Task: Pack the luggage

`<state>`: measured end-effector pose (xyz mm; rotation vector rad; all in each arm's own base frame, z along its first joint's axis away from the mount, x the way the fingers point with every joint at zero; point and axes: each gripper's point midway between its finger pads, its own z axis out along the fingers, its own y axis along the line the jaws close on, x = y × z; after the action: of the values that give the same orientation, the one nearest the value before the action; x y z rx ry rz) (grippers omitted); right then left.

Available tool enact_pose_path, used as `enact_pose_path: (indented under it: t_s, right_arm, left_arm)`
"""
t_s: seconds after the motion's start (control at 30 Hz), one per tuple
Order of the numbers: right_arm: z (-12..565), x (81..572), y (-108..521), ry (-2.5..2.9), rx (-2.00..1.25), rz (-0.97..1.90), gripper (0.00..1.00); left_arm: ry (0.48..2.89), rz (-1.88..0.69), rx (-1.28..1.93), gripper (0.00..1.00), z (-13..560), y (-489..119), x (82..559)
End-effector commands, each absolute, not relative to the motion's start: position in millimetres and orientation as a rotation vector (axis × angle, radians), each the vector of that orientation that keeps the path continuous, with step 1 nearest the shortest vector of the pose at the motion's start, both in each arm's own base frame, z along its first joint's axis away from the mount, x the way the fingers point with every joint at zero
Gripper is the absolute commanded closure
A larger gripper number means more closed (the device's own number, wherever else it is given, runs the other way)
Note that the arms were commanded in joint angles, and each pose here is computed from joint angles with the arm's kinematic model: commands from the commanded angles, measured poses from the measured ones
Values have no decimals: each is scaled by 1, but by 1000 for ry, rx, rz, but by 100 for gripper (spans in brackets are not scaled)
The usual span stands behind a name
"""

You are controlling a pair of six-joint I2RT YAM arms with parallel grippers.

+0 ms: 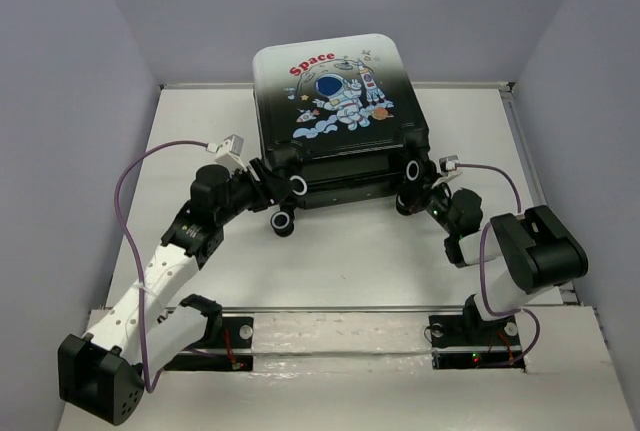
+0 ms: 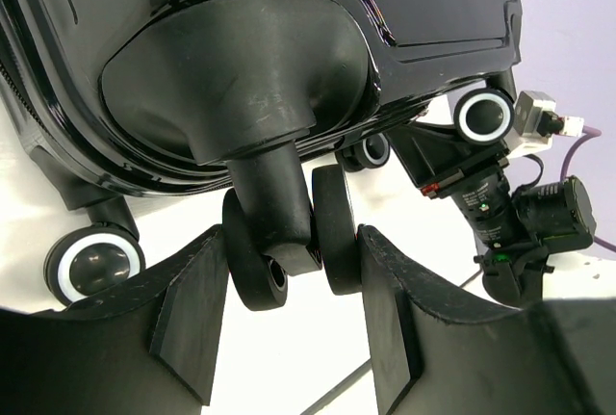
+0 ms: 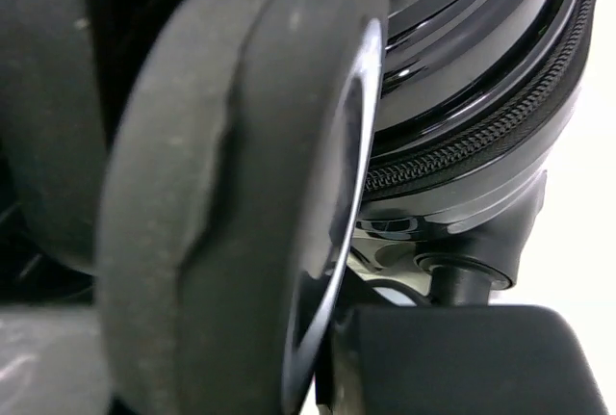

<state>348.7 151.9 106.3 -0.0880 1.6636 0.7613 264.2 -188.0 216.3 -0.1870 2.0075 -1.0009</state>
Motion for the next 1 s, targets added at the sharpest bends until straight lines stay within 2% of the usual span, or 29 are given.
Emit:
enact_pose_path:
  t_s: [0.0, 0.03, 0.17, 0.4, 0.47, 0.57, 0.67, 0.77, 0.87, 0.97]
  right_arm:
    - [191, 359, 149, 1337, -129, 745, 87]
    - [192, 357, 149, 1332, -128, 752, 93]
    - [187, 340, 166, 1350, -119, 830, 93]
    - [144, 270, 286, 1503, -259, 980, 93]
    - [143, 258, 324, 1525, -301, 1016, 93]
    - [137, 202, 403, 1551, -473, 1146, 93]
    - [144, 179, 457, 1545, -572, 1222, 93]
    - [130, 140, 501, 1570, -727, 1280, 93]
    - [151, 111, 531, 1476, -788, 1475, 93]
    - [159, 104, 553, 1434, -820, 1553, 93]
  left_arm:
    - [1794, -1129, 21, 94, 274, -204, 250]
    - [1794, -1131, 21, 94, 273, -204, 251]
    - [1767, -1176, 19, 94, 280, -209, 252]
    - [1674, -1321, 36, 94, 311, -225, 255]
    - [1668, -1342, 39, 94, 315, -229, 257]
    - [1619, -1373, 57, 94, 336, -234, 258]
    - [1590, -1408, 79, 94, 353, -238, 256]
    - [1563, -1440, 87, 94, 371, -241, 254]
    - [1544, -1478, 115, 94, 384, -243, 247]
    - [1522, -1513, 122, 94, 396, -243, 240]
